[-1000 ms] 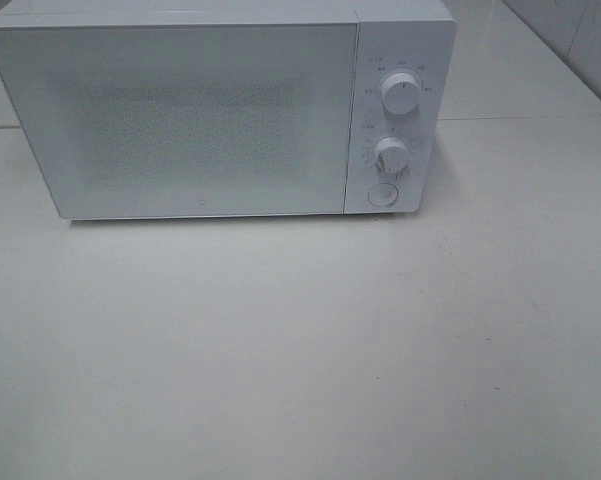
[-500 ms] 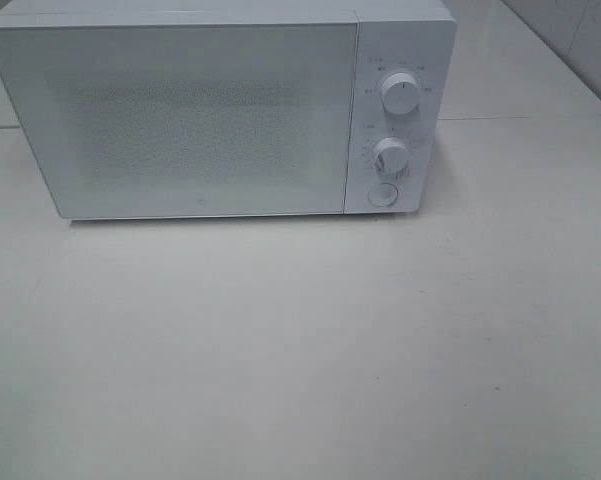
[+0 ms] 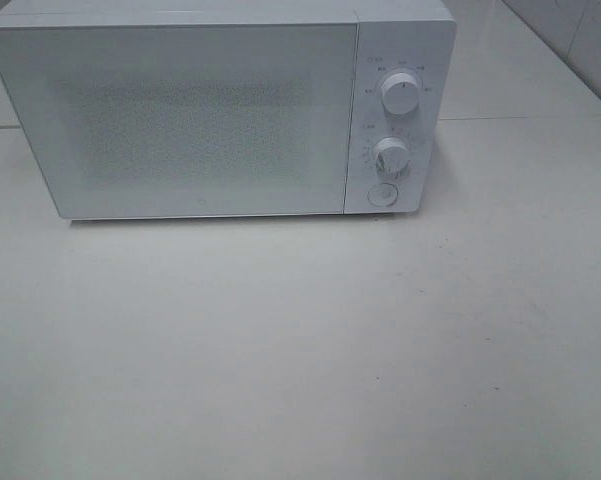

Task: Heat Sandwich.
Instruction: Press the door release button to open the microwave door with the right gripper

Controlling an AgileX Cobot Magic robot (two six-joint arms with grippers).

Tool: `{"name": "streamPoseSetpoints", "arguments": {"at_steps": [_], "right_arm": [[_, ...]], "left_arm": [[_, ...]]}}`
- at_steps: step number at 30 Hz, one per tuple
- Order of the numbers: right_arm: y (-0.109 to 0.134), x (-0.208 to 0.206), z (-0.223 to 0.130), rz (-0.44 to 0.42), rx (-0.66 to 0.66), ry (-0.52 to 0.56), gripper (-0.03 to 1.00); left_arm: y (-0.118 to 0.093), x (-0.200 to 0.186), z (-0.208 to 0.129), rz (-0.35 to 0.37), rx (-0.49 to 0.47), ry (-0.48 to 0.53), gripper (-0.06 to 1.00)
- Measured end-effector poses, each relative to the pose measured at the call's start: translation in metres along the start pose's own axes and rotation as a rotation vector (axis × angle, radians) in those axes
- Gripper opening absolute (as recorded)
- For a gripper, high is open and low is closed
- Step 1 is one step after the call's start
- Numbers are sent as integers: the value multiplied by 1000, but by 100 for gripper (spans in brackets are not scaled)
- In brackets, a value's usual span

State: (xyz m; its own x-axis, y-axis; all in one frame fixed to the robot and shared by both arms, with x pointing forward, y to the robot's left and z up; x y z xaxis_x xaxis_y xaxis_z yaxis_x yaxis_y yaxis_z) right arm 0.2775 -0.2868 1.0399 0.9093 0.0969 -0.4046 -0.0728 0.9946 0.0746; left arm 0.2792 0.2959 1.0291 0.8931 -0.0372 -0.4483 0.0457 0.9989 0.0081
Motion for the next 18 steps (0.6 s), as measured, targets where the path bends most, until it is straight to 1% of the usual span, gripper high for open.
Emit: {"name": "streamPoseSetpoints", "arguments": {"at_steps": [1,2,3,7,14,15,16,18], "right_arm": [[0,0,4,-3,-2,-27,76],[-2,0,13,-13,-9,-96,76],[-2,0,13,-13,-9,-96,76],[-3,7,24,-18,-10,-202,76],[-6,25,32,-25,-6,-240,76],[-7,31,37,-28,-6,-275,76],[-7,31,37,-28,-6,-275,76],[-7,36,42,-30,-5,-312,76]], "left_arm": [[0,0,0,0,0,0,84],[0,0,0,0,0,0,84],[0,0,0,0,0,0,84],[0,0,0,0,0,0,84],[0,0,0,0,0,0,84],[0,0,0,0,0,0,84],[0,0,0,0,0,0,84],[0,0,0,0,0,0,84]]}}
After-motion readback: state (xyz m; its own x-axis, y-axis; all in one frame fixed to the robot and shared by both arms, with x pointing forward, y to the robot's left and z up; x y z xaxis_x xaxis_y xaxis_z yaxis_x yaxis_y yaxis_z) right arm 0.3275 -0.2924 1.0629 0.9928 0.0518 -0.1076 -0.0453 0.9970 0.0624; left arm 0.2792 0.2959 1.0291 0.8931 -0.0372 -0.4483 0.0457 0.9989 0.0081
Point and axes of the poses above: a point on each arm's last joint axis where the gripper is mounted, x pointing out along that axis toward the gripper, y along the wrist's bending axis when the last joint is at zero, z = x × y, the point moved 5 cm from there along x, pointing out along that axis toward the gripper
